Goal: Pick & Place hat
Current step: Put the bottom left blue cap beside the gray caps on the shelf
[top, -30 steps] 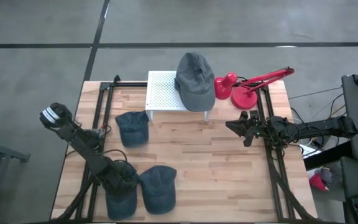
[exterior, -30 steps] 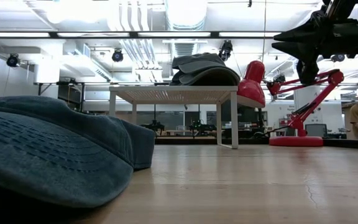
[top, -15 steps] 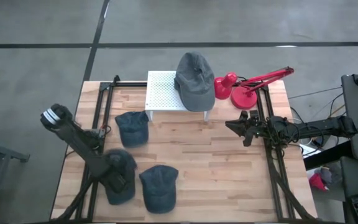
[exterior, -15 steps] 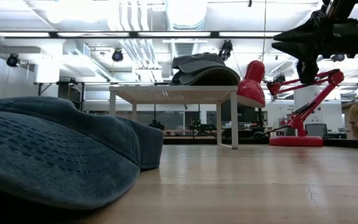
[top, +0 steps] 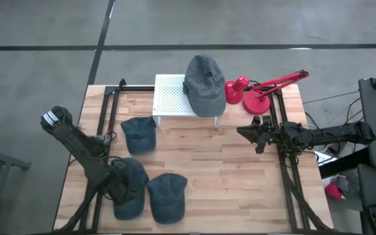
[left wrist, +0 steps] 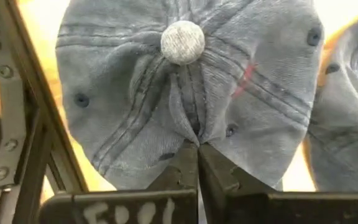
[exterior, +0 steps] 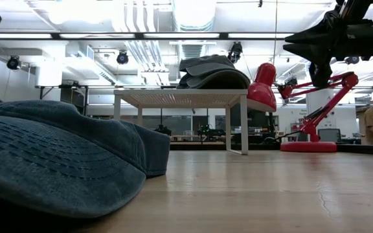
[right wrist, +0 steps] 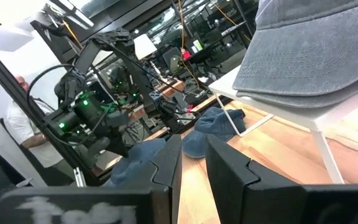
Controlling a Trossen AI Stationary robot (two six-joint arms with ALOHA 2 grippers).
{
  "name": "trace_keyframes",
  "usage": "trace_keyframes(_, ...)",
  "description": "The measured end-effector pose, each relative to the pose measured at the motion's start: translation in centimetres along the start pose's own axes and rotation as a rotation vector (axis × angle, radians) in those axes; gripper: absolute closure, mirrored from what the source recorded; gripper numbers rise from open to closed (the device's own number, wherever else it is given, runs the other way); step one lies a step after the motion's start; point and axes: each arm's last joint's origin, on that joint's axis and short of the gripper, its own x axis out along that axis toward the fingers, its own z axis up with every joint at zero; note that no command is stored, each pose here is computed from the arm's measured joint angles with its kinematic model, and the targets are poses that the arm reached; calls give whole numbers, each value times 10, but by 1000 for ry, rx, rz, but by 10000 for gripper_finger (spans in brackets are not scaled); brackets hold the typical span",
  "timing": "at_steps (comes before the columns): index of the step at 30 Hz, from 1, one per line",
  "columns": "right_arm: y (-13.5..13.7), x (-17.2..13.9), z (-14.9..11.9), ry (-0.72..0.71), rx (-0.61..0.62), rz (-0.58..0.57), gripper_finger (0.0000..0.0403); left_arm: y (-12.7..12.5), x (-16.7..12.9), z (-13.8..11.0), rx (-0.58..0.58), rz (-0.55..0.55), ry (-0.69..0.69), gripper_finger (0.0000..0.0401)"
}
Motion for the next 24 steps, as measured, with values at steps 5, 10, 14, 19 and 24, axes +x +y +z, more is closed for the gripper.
trace_keyframes(5, 0, 0, 0, 0, 0, 0, 335, -6, -11, 0, 12, -80, -55, 401)
trace_keyframes(10, 0, 0, 0, 0, 1, 0, 335, -9, -33, -1, 16, -86, -60, 401)
trace_keyframes(14, 0, 0, 0, -1, 1, 0, 335, -9, -58, 1, 20, -63, -75, 401)
trace_keyframes(19, 0, 0, 0, 0, 0, 0, 335, -4, -91, 7, 24, -28, -100, 401)
trace_keyframes(24, 0, 0, 0, 1, 0, 0, 335, -5, -116, 10, 20, -104, -107, 401)
